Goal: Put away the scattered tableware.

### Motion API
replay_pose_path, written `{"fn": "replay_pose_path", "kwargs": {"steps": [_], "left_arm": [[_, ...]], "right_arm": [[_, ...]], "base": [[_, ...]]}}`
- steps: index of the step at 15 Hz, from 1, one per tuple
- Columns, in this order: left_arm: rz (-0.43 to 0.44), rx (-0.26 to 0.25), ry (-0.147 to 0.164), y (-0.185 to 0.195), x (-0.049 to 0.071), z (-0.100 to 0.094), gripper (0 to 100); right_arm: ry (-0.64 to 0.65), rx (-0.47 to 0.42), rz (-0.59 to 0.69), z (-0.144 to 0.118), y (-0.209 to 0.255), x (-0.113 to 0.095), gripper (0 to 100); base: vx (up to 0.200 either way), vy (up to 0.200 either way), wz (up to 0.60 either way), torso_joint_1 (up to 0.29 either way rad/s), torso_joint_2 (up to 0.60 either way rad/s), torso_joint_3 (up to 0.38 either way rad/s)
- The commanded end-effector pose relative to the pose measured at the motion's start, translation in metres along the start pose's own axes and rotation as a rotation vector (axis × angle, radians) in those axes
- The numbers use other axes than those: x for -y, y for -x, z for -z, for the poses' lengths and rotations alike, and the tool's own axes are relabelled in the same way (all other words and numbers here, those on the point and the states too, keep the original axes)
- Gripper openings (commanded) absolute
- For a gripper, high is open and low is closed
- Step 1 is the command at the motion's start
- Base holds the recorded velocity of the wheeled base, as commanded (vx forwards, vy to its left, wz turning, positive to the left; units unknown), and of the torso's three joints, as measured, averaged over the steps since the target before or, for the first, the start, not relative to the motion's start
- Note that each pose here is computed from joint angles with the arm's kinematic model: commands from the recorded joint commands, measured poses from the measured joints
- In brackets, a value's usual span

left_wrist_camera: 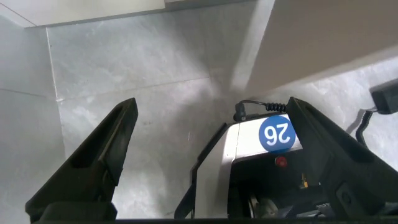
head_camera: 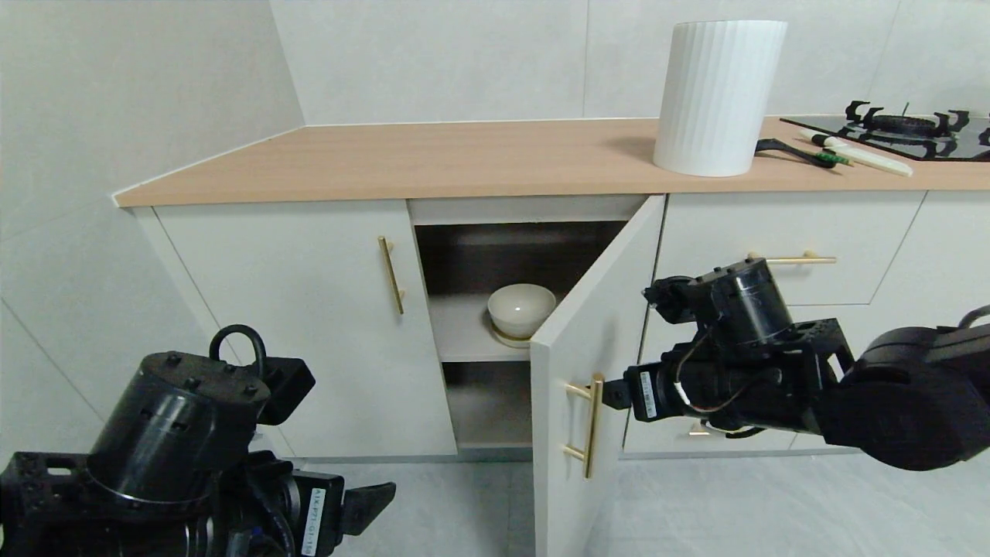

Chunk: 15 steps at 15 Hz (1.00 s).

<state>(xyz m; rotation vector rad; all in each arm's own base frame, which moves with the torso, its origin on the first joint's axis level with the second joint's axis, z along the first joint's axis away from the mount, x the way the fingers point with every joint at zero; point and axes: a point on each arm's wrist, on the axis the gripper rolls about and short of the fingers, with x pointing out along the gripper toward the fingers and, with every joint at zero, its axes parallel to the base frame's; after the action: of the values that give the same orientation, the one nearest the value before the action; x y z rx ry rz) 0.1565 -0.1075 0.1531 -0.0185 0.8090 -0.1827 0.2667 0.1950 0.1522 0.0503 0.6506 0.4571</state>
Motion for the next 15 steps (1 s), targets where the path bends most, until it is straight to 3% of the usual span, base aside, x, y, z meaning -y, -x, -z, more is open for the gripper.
{"fn": "replay_pose_path", "kwargs": {"steps": [1, 3, 6, 11, 14, 15], "left_arm": [[-0.006, -0.003, 0.001, -0.002, 0.001, -0.001, 100], [-0.007, -0.003, 0.003, -0.002, 0.000, -0.001, 100], [-0.020, 0.000, 0.010, -0.003, -0.002, -0.003, 100], [-0.039, -0.002, 0.010, -0.004, -0.004, -0.003, 100], [-0.055, -0.018, -0.037, -0.005, -0.006, 0.003, 100], [-0.059, -0.018, -0.039, -0.005, -0.006, 0.003, 100]], "right_arm": [[-0.021, -0.018, 0.023, 0.005, -0.029, 0.005, 100], [-0.103, 0.055, 0.012, 0.003, -0.044, 0.007, 100], [-0.127, 0.084, 0.012, 0.003, -0.056, 0.006, 100], [-0.183, 0.096, 0.056, 0.002, -0.076, 0.006, 100], [-0.190, 0.107, 0.058, 0.000, -0.076, 0.006, 100], [-0.193, 0.115, 0.057, 0.000, -0.076, 0.006, 100]], "base": [[0.000, 0.000, 0.00, 0.000, 0.00, 0.000], [0.000, 0.000, 0.00, 0.000, 0.00, 0.000], [0.000, 0.000, 0.00, 0.000, 0.00, 0.000], [0.200, 0.000, 0.00, -0.002, 0.00, 0.004], [0.067, 0.000, 0.00, 0.004, 0.00, -0.001], [0.000, 0.000, 0.00, 0.000, 0.00, 0.000]]}}
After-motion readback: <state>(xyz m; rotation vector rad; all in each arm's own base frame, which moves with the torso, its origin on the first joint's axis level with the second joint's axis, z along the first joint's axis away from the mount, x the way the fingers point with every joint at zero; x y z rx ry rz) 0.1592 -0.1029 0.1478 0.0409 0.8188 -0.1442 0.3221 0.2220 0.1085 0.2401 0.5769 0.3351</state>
